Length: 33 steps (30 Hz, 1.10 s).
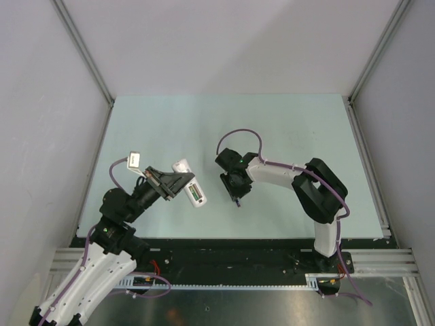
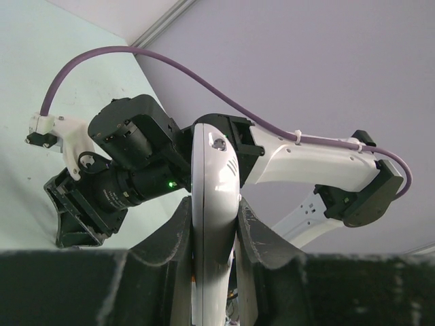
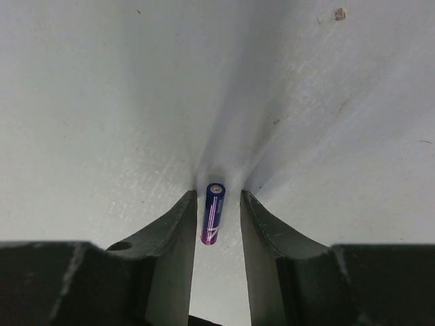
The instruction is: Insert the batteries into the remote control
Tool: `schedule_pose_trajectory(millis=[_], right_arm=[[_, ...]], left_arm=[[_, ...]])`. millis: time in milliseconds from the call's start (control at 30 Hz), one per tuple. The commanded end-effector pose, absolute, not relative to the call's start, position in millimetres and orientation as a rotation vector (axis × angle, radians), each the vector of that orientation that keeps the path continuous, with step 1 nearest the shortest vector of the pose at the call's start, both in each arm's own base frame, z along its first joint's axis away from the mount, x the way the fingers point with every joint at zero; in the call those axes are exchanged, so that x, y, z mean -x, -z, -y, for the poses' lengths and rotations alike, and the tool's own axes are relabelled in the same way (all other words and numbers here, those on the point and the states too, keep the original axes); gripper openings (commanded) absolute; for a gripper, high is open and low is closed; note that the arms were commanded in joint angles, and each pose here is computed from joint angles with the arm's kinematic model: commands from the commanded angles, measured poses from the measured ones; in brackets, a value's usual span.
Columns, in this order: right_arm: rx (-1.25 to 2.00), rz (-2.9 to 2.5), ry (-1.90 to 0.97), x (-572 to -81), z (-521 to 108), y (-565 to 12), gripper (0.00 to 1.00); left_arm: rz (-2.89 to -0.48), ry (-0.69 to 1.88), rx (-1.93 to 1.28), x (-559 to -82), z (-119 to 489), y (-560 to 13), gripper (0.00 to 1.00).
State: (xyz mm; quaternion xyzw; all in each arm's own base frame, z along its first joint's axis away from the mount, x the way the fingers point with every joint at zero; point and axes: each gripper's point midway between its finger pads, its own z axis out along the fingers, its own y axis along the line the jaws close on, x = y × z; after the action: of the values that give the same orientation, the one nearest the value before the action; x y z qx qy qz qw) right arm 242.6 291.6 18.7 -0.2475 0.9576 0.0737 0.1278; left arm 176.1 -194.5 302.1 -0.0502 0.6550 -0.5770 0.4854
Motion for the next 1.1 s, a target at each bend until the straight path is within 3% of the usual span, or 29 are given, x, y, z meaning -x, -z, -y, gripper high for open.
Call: schedule_pose_trajectory(millis=[0, 267, 433, 600, 733, 900, 1067], right_arm=[[0.72, -2.756, -0.234, -254, -302, -22, 0.35], [0.734, -2.778, -0.219, -251, -299, -19, 0.2], [0.724, -2.769, -0.225, -251, -299, -25, 0.0], [0.674, -2.723, -0.24, -257, -301, -42, 0.0], [0.586, -2.559, -0.248, -272, -308, -90, 0.0], [0.461, -2.259, -0.353, -276, -318, -190, 0.0], [0.367, -1.971, -0.459, -250, -316, -278, 0.0]], left_arm=[[-1.542, 1.415, 0.099, -173, 193, -313, 0.0], [-1.545, 1.412, 0.097, -174, 193, -312, 0.0], [-1.542, 1.414, 0.097, -173, 193, -313, 0.0], [-1.54, 1.417, 0.096, -173, 193, -315, 0.0], [-1.542, 1.415, 0.099, -175, 194, -317, 0.0], [-1.533, 1.404, 0.107, -180, 194, -328, 0.0], [-1.509, 1.394, 0.158, -188, 191, -343, 0.0]])
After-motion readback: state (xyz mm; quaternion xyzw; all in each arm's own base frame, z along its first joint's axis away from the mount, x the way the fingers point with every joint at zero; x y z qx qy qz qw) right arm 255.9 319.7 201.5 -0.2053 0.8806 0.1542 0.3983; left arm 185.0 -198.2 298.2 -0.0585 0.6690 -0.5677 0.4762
